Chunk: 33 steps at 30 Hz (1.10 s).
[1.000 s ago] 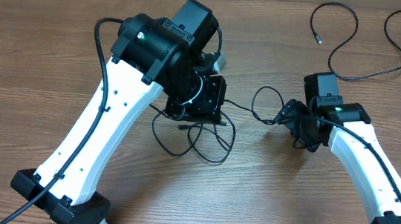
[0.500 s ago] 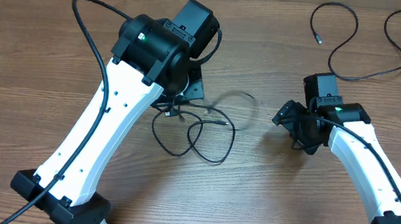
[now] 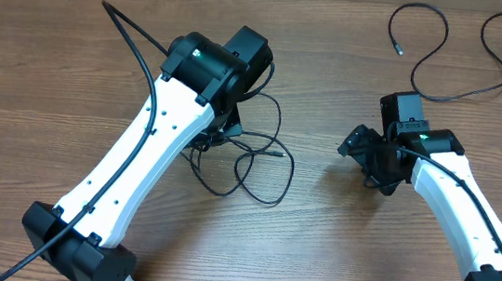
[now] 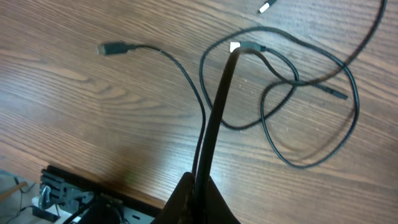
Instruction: Untangle cables
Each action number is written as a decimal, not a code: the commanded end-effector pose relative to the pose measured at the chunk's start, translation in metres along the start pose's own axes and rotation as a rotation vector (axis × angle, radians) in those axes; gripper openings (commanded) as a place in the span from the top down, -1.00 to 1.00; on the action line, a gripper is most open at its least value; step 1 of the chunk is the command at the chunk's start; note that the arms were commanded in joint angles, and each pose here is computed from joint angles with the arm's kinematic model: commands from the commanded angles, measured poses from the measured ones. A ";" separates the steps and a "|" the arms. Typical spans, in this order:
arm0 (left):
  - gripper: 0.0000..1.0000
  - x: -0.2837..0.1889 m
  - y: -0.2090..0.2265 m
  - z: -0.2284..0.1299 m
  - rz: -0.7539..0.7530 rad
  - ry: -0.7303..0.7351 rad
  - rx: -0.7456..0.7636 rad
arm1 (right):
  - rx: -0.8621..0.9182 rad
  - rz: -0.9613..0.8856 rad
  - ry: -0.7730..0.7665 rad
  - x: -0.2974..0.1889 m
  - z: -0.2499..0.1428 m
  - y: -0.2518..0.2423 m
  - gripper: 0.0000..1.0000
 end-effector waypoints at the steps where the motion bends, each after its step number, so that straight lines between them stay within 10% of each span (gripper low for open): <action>1: 0.91 -0.014 -0.007 -0.005 -0.092 0.008 0.056 | 0.000 0.024 0.017 0.000 -0.001 0.005 -0.76; 22: 0.91 -0.125 -0.027 -0.061 -0.495 -0.167 0.265 | -0.029 0.051 0.016 0.000 0.000 0.010 -0.84; 33: 0.77 -0.124 -0.051 -0.096 -0.476 -0.164 0.442 | -0.030 0.055 0.013 0.000 0.000 0.011 -1.00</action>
Point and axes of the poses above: each gripper's point midway between its finger pads, its own x axis out along the fingers, its own y axis along the line the jaws close on, z = x × y, the point moved 1 cm from there along -x, back along the fingers, and after that the axes turned 10 degrees about x, right-handed, at the moved point
